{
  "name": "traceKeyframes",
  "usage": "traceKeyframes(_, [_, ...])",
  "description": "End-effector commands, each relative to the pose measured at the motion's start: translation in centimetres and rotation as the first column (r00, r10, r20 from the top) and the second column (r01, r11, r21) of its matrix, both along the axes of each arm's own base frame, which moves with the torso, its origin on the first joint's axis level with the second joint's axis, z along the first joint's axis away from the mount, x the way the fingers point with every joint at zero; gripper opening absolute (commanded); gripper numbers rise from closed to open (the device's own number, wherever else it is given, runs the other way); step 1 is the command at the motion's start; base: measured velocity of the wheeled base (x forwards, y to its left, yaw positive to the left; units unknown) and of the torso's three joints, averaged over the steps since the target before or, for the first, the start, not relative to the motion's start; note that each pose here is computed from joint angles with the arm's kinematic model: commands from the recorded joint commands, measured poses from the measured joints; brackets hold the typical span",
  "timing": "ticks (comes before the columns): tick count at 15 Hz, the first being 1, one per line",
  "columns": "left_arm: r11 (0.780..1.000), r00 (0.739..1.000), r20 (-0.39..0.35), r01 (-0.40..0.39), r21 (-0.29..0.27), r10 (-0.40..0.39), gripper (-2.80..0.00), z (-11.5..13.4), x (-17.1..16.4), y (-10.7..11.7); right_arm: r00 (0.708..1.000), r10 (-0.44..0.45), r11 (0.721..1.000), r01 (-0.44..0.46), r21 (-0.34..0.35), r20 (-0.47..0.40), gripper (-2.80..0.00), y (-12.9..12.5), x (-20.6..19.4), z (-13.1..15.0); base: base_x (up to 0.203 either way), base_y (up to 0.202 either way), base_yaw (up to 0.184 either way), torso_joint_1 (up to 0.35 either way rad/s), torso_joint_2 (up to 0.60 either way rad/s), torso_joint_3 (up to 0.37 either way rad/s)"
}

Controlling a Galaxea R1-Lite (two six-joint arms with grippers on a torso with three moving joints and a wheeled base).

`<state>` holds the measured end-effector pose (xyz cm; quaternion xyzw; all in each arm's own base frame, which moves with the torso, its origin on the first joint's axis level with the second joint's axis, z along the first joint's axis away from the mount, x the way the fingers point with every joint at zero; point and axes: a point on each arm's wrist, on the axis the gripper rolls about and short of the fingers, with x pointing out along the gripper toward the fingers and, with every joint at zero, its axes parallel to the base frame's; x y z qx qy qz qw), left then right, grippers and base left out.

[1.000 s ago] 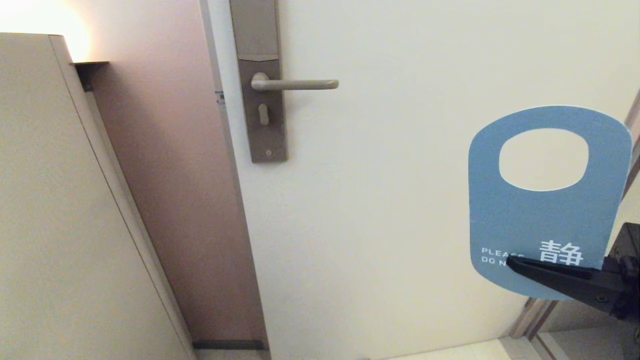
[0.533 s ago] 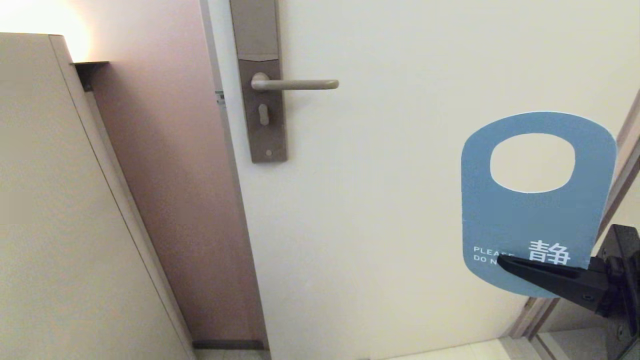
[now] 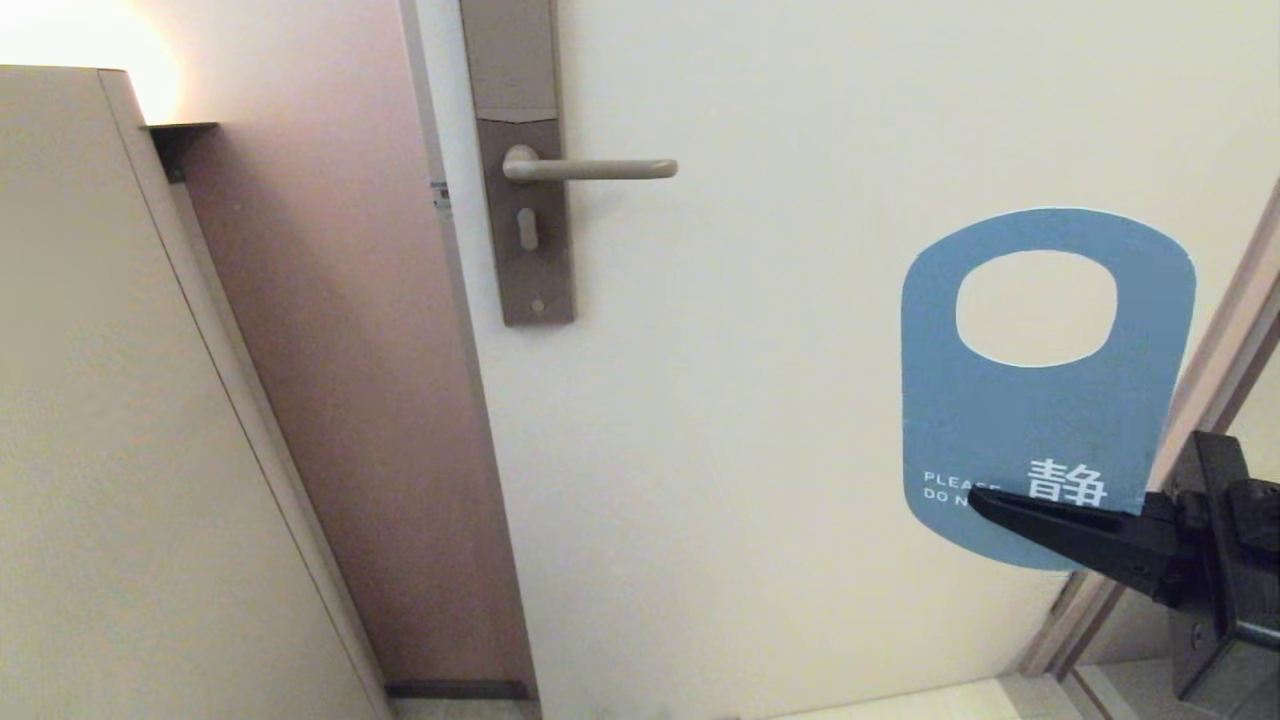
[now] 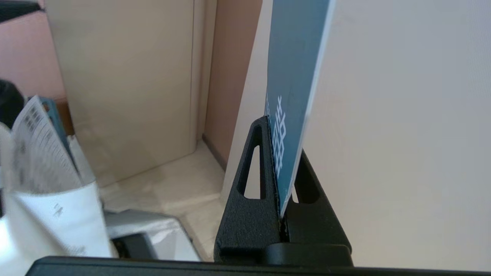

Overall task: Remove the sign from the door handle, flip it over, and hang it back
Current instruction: Hang the sign back with the other side facing out

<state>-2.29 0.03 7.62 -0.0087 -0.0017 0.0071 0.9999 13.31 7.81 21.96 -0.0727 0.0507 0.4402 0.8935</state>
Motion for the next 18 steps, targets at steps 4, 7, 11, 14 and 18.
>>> traceKeyframes(4, [1.000, 1.000, 0.000, -0.003, 0.000, 0.003, -2.80, 0.0, 0.0, 0.0, 1.000, 0.004, 1.000, -0.004, -0.014, -0.021, -2.80, 0.4, 0.8, -0.5, 0.000, 0.000, 0.000, 0.000, 0.00, 0.000])
traceKeyframes(7, [1.000, 1.000, 0.000, -0.003, 0.001, 0.003, -2.80, 0.0, 0.0, 0.0, 1.000, 0.005, 1.000, -0.006, -0.017, -0.025, -2.80, 0.8, 1.5, -0.6, 0.000, 0.000, 0.000, 0.000, 0.00, 0.000])
traceKeyframes(11, [1.000, 1.000, 0.001, -0.003, -0.001, 0.003, -2.80, 0.0, 0.0, 0.0, 1.000, 0.004, 1.000, -0.004, 0.006, 0.017, -2.80, 1.1, 2.1, -0.6, 0.000, 0.000, 0.000, 0.000, 0.00, 0.000])
traceKeyframes(14, [1.000, 1.000, 0.001, -0.003, 0.001, 0.003, -2.80, 0.0, 0.0, 0.0, 1.000, 0.004, 1.000, -0.004, 0.009, 0.022, -2.80, 1.1, 2.2, -0.6, 0.000, 0.000, 0.000, 0.000, 0.00, 0.000])
traceKeyframes(18, [1.000, 1.000, 0.001, -0.003, 0.001, 0.003, -2.80, 0.0, 0.0, 0.0, 1.000, 0.005, 1.000, -0.005, 0.001, 0.004, -2.80, 1.4, 2.8, -1.0, 0.000, 0.000, 0.000, 0.000, 0.00, 0.000])
